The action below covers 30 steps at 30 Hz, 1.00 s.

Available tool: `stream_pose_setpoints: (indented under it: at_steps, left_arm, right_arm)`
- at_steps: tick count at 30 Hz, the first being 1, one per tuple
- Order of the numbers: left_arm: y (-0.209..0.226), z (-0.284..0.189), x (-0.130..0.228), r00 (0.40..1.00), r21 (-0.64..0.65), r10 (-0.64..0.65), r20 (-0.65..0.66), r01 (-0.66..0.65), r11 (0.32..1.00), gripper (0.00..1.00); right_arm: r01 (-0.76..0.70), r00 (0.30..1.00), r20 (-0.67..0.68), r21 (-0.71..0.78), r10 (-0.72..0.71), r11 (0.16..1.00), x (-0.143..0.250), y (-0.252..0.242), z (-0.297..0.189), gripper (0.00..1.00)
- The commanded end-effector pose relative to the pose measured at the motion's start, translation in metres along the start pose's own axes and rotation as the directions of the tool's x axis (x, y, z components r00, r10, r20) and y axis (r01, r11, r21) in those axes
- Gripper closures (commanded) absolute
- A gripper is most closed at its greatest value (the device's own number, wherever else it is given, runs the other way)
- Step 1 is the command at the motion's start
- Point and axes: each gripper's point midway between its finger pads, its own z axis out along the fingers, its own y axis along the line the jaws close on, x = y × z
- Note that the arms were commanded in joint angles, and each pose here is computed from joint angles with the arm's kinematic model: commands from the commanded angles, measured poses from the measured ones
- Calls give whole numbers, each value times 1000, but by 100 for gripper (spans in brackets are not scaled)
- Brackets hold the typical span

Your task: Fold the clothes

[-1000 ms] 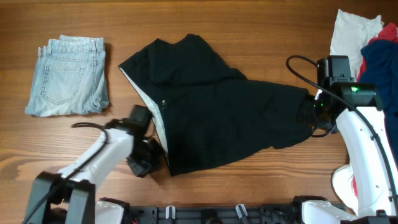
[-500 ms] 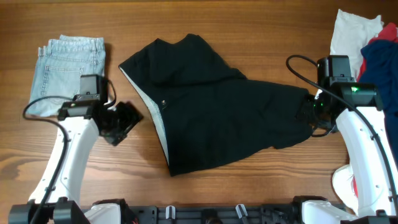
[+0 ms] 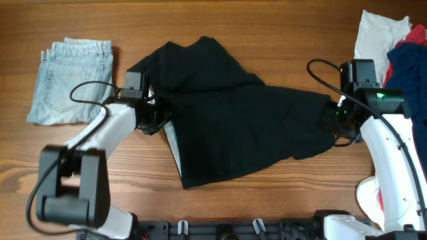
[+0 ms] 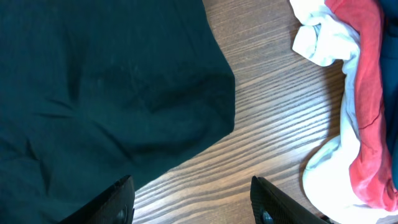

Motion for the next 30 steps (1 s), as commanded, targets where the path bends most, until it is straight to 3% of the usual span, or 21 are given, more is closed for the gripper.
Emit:
stream_pose_setpoints:
  at_steps: [1,10,14,21,27,30]
  left_arm:
    - [-9,22,1,999,63,-11,-51,14,998,36]
    - [-15,28,0,998,106,-3,-64,10,994,39]
    - [-24,22,1,997,153,2,-78,10,988,54]
    - [-39,-11,-15,1000,226,9,-1,-8,974,47]
    - [-34,-9,-12,1000,208,0,-17,4,978,46]
    - [-16,-6,-11,1000,118,-27,-6,27,993,46]
  right_arm:
    - [7,1000,-15,-3,-7,1000,2,0,2,39]
    - [6,1000,-9,-5,-6,1000,1,0,2,39]
    - [13,1000,-10,-5,-13,1000,1,0,2,39]
    - [13,1000,-10,-5,-13,1000,1,0,2,39]
    - [13,1000,-10,-5,-13,1000,1,0,2,39]
    - [13,1000,-11,-5,-13,1000,1,0,2,39]
